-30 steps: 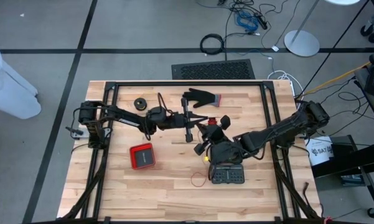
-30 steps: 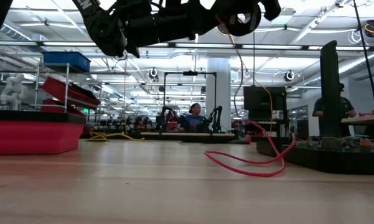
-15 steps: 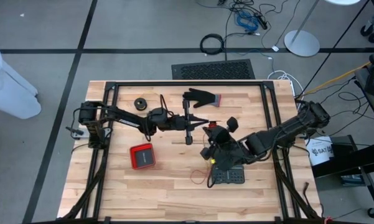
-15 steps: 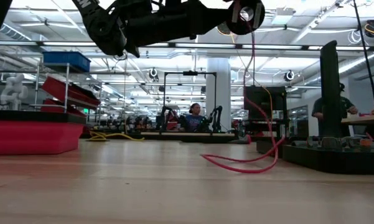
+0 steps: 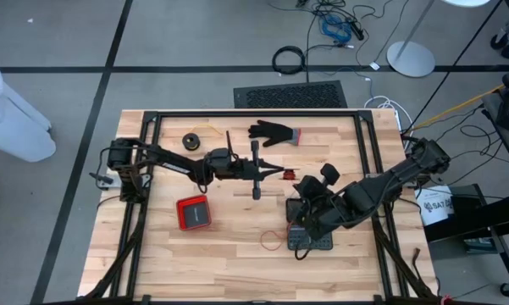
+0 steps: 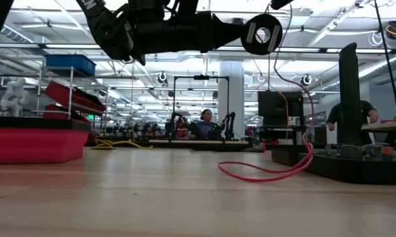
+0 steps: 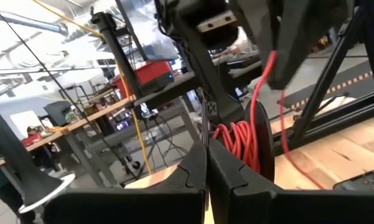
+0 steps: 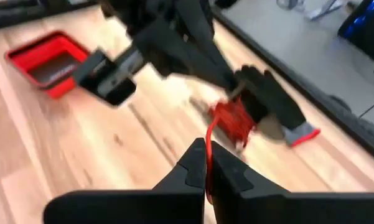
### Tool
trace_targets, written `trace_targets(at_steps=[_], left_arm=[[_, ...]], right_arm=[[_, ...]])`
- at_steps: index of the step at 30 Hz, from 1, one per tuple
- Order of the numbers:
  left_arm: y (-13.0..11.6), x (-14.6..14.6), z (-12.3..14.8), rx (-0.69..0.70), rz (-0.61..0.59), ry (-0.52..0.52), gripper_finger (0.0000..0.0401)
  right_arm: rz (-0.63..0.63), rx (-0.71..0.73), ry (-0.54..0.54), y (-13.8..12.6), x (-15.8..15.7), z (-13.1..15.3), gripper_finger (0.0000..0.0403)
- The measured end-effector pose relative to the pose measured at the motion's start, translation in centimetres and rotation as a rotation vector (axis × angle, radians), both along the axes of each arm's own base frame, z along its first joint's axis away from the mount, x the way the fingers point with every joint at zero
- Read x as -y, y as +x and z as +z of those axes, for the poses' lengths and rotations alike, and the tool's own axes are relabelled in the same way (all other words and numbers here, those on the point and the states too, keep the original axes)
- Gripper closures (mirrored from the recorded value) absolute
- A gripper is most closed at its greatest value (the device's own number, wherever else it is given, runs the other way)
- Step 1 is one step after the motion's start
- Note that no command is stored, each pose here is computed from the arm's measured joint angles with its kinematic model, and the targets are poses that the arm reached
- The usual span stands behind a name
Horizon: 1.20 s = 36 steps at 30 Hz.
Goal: Coil cords
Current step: Coil the red wire onto the spool
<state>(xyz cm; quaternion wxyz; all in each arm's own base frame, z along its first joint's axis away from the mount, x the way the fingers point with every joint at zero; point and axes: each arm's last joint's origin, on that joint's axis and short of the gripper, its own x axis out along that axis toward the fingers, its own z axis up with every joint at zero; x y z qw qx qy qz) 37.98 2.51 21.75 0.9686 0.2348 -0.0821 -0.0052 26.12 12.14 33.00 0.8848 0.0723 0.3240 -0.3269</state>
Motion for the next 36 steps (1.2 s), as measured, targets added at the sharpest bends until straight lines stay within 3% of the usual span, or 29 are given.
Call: trace_targets(at_steps=[16,22,30,36], left_arm=[[0.0,0.6,0.1,0.004,-0.061,-0.03,0.0401],[-0.1,0.7,0.6,0.024,-0.113,-0.095,0.0401],[-0.4,0.8,1.6,0.081,-0.202,-0.206,0.0401],[-0.5,0.7,1.8,0.102,-0.218,-0.216,0.0401]], right_arm=[[-0.052,-0.137,-0.067,-3.1,-0.7,-1.3,0.0403],[-0.063,-0.156,-0.111,-3.2,-0.6,-4.2,0.0403],[-0.05,-0.033,-0.159,-2.6,-0.7,-9.0,0.0383],[-0.055,0.017,-0.155,-2.5,-0.5,-11.3,0.0376]])
